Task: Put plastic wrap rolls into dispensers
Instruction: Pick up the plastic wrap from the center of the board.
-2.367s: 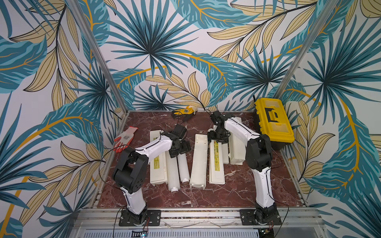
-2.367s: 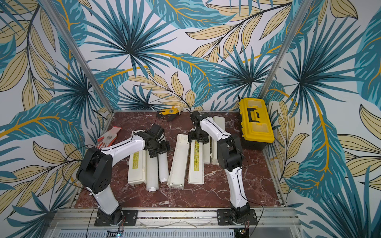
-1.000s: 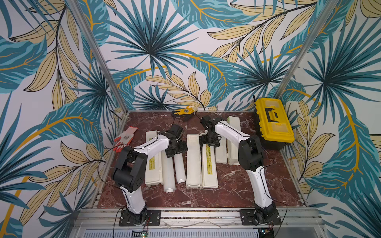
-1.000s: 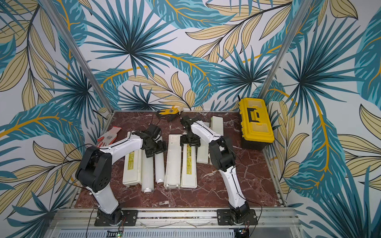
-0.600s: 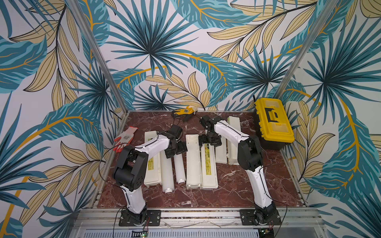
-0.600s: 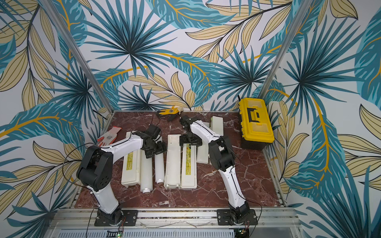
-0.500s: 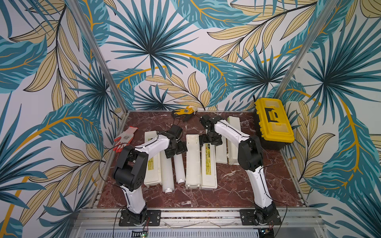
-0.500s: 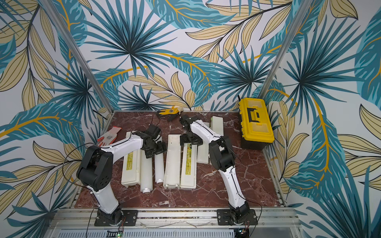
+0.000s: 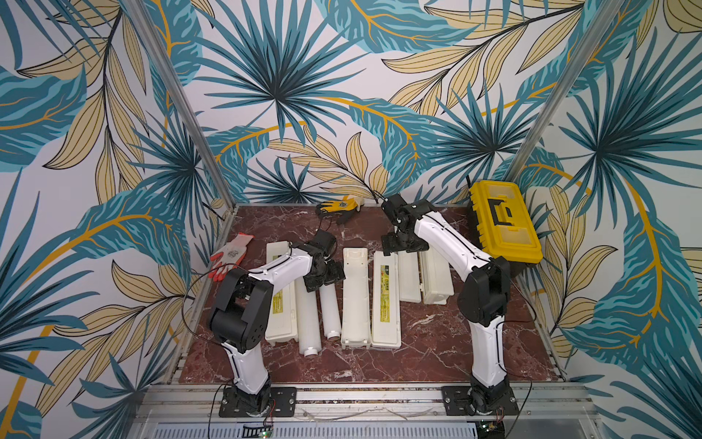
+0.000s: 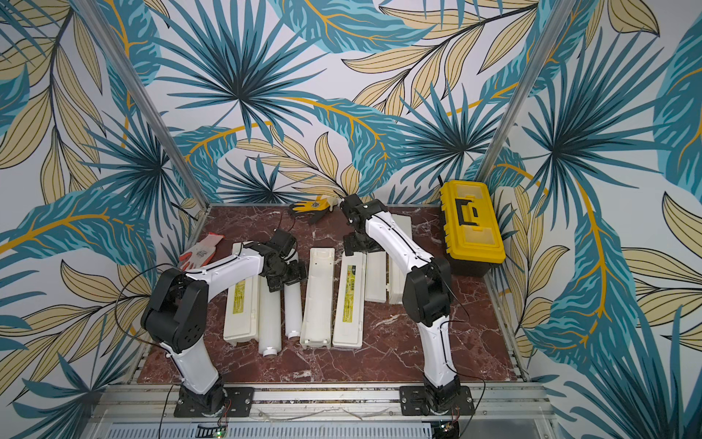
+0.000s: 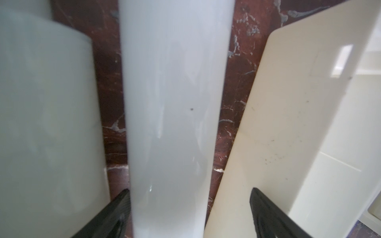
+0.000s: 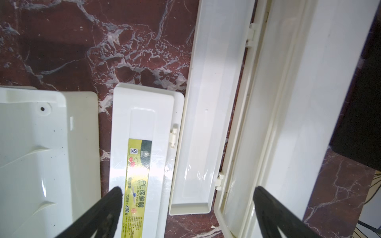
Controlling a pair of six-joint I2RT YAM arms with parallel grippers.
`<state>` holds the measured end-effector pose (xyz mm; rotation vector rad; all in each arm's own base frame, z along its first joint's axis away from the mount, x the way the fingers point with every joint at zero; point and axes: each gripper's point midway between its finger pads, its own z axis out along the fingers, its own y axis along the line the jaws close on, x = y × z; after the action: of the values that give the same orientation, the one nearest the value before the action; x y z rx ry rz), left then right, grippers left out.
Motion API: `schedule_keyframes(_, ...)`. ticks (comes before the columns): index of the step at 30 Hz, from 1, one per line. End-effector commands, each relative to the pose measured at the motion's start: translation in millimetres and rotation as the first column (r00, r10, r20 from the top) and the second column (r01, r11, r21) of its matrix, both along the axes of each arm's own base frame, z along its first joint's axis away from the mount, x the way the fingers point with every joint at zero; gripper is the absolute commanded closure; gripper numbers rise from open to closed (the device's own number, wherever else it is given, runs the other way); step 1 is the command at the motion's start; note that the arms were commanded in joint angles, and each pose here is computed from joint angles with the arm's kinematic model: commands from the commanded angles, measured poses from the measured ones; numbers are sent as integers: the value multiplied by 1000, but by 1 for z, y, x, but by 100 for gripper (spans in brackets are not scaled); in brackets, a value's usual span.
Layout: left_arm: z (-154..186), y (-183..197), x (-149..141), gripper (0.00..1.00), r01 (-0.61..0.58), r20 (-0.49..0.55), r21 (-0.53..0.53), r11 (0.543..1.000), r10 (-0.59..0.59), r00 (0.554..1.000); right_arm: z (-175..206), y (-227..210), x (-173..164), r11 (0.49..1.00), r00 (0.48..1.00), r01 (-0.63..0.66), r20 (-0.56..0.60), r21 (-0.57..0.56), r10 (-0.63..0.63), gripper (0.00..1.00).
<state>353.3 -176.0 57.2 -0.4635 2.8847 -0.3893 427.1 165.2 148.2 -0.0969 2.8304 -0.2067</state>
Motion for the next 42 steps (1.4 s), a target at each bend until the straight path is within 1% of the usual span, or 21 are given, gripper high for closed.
schedule_keyframes(1, -11, 11, -11, 10, -10, -33, 41, 999, 12, 999, -3, -16, -10, 998, 1000, 10, -15, -64, -11, 1)
schedule_keyframes(5, -13, 14, -12, 13, -5, -33, 61, 998, 7, 999, 3, -30, -8, 999, 998, 51, 29, -14, -51, 4)
schedule_keyframes(9, -22, 14, -13, 15, 6, -45, 95, 995, -2, 999, 0, -37, -9, 997, 998, 53, 19, -50, -52, 5)
schedule_keyframes(16, -42, 9, -15, 16, 36, -85, 158, 987, -23, 996, -8, -33, -15, 998, 998, 60, 23, -4, -60, 6)
schedule_keyframes(18, -46, 9, -15, 18, 38, -93, 168, 985, -23, 995, -8, -32, -16, 998, 998, 60, 25, 4, -60, 6)
schedule_keyframes(21, -51, 9, -15, 23, 43, -105, 177, 983, -24, 994, -6, -31, -17, 998, 998, 55, 33, 18, -56, 6)
schedule_keyframes(23, -52, 9, -15, 31, 45, -110, 178, 983, -25, 994, -5, -30, -18, 998, 998, 50, 37, 29, -51, 6)
schedule_keyframes(25, -49, 7, -15, 43, 46, -106, 172, 984, -28, 994, -5, -29, -18, 998, 998, 44, 38, 38, -45, 6)
schedule_keyframes(30, -22, 3, -11, 62, 52, -62, 172, 984, -42, 997, 1, -24, -19, 997, 998, 25, 51, 68, -28, 6)
schedule_keyframes(33, 4, 2, -10, 70, 65, -23, 187, 980, -62, 998, 6, -22, -19, 996, 998, 17, 60, 84, -22, 6)
schedule_keyframes(35, 22, 2, -12, 72, 73, -2, 186, 980, -74, 997, 10, -20, -19, 995, 998, 12, 65, 100, -19, 6)
schedule_keyframes(36, 31, 7, -10, 72, 69, 21, 217, 974, -76, 997, 10, -18, -19, 994, 998, 9, 65, 109, -16, 6)
schedule_keyframes(38, 49, 10, -12, 73, 74, 45, 228, 971, -86, 995, 12, -16, -20, 992, 998, 5, 66, 128, -14, 6)
schedule_keyframes(42, 84, 5, -15, 78, 99, 91, 224, 970, -121, 988, 12, -11, -20, 988, 998, -1, 70, 156, -10, 6)
